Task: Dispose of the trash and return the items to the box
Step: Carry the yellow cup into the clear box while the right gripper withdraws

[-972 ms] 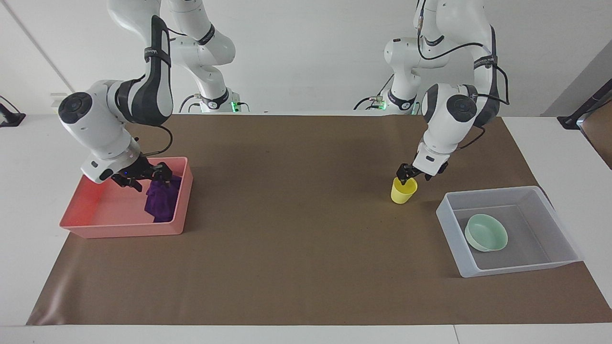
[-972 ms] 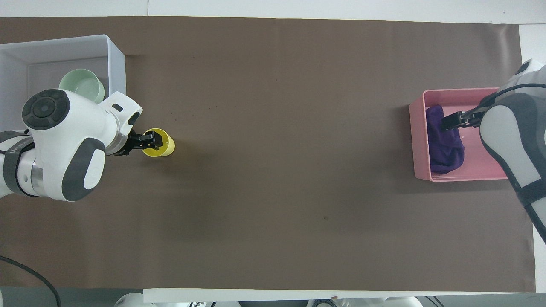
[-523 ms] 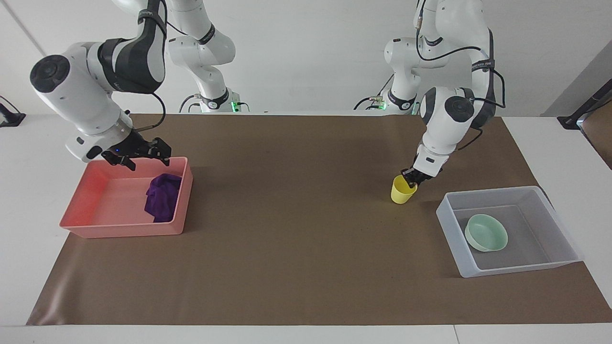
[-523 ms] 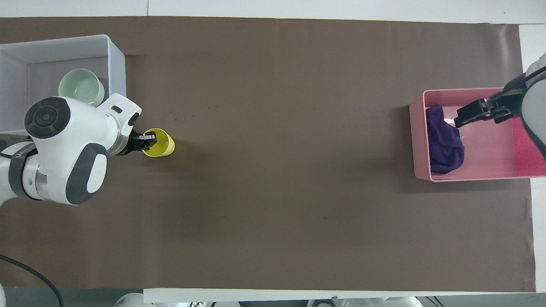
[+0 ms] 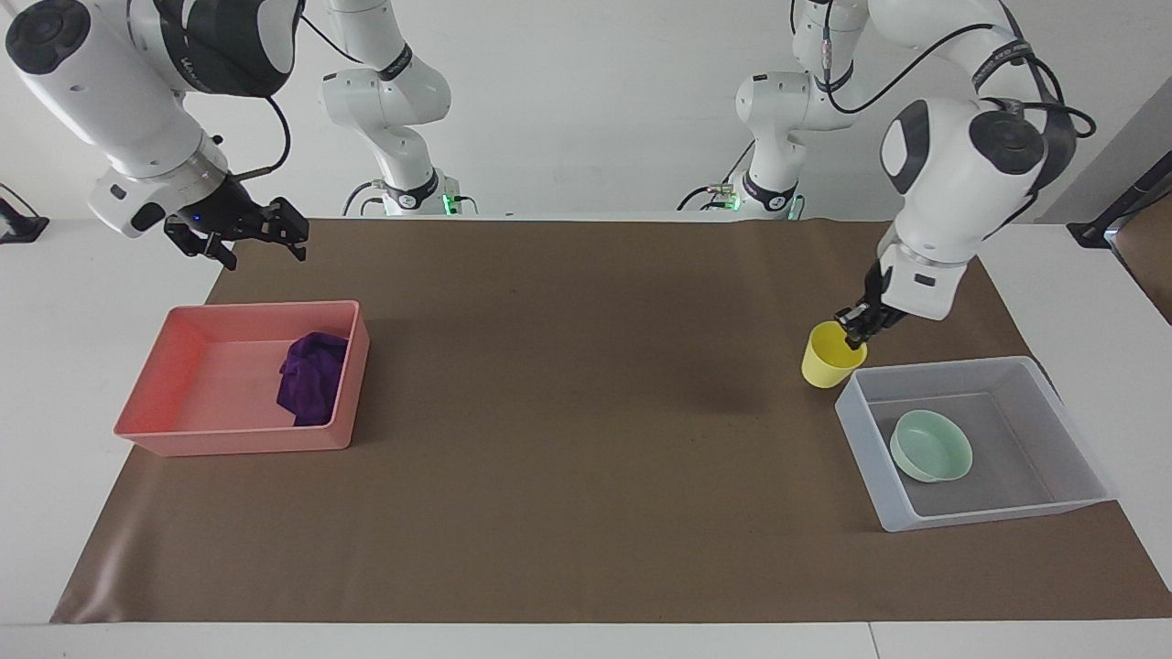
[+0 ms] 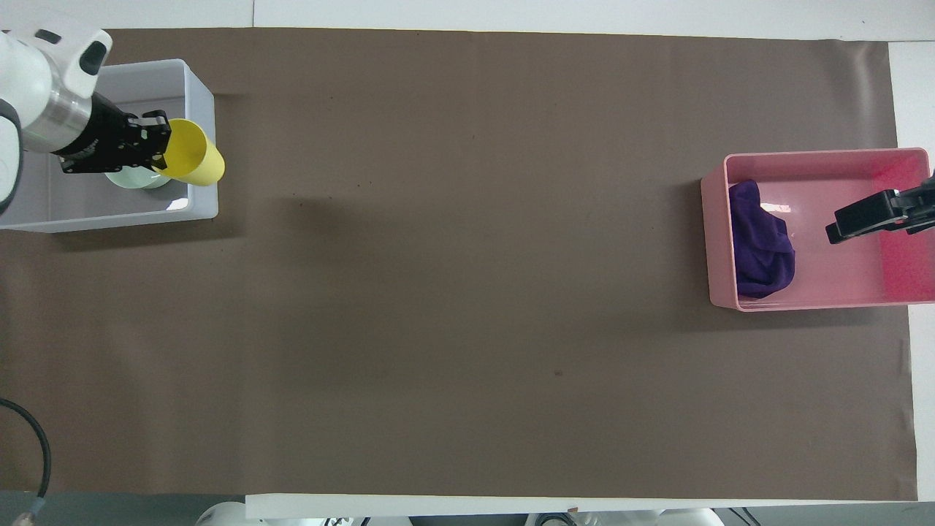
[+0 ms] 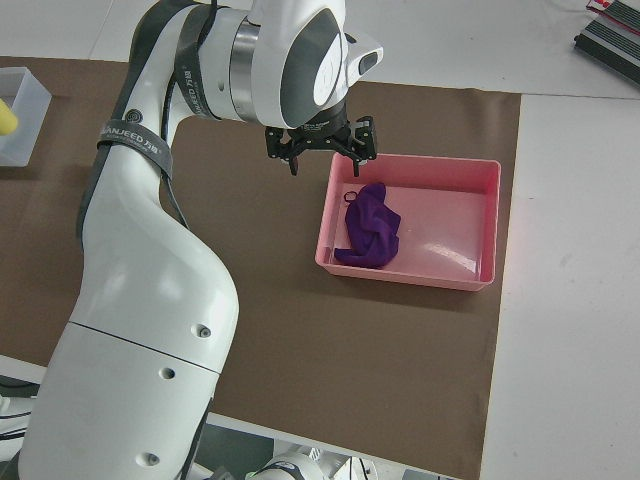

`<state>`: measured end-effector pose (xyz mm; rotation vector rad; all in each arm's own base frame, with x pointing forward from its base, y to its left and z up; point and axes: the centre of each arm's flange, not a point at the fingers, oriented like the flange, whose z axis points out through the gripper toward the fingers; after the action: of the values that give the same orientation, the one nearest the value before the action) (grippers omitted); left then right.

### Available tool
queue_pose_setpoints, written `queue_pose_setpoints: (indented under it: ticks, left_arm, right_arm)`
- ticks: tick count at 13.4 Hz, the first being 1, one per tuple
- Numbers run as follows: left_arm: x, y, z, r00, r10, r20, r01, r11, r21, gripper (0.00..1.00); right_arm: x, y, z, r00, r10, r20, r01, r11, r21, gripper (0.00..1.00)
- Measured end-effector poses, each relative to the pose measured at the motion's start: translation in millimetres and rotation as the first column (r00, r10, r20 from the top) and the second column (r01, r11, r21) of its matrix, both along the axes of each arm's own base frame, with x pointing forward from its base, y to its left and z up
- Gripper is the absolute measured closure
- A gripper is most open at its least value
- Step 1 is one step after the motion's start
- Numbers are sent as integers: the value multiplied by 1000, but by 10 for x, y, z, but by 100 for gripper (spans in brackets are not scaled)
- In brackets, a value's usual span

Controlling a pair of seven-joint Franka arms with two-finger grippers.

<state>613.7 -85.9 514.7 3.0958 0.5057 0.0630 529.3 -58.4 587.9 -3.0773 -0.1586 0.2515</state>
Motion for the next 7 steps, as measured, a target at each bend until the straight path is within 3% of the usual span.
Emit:
queue_pose_setpoints:
  ticks: [2, 4, 7]
  left_arm:
    - [253, 726, -334, 996, 59, 72, -58, 998, -4, 97]
    - [337, 1159, -757, 991, 77, 111, -77, 997, -2, 97]
    - [404, 1394, -1248, 990, 91, 107, -92, 996, -1, 97]
  right_arm:
    - [-120, -4, 85, 1000, 0, -15, 0, 1000, 6, 0]
    - [-209, -6, 151, 1000, 1, -19, -1, 1000, 10, 0]
    - [-245, -79, 184, 1000, -5, -17, 4, 1000, -24, 0]
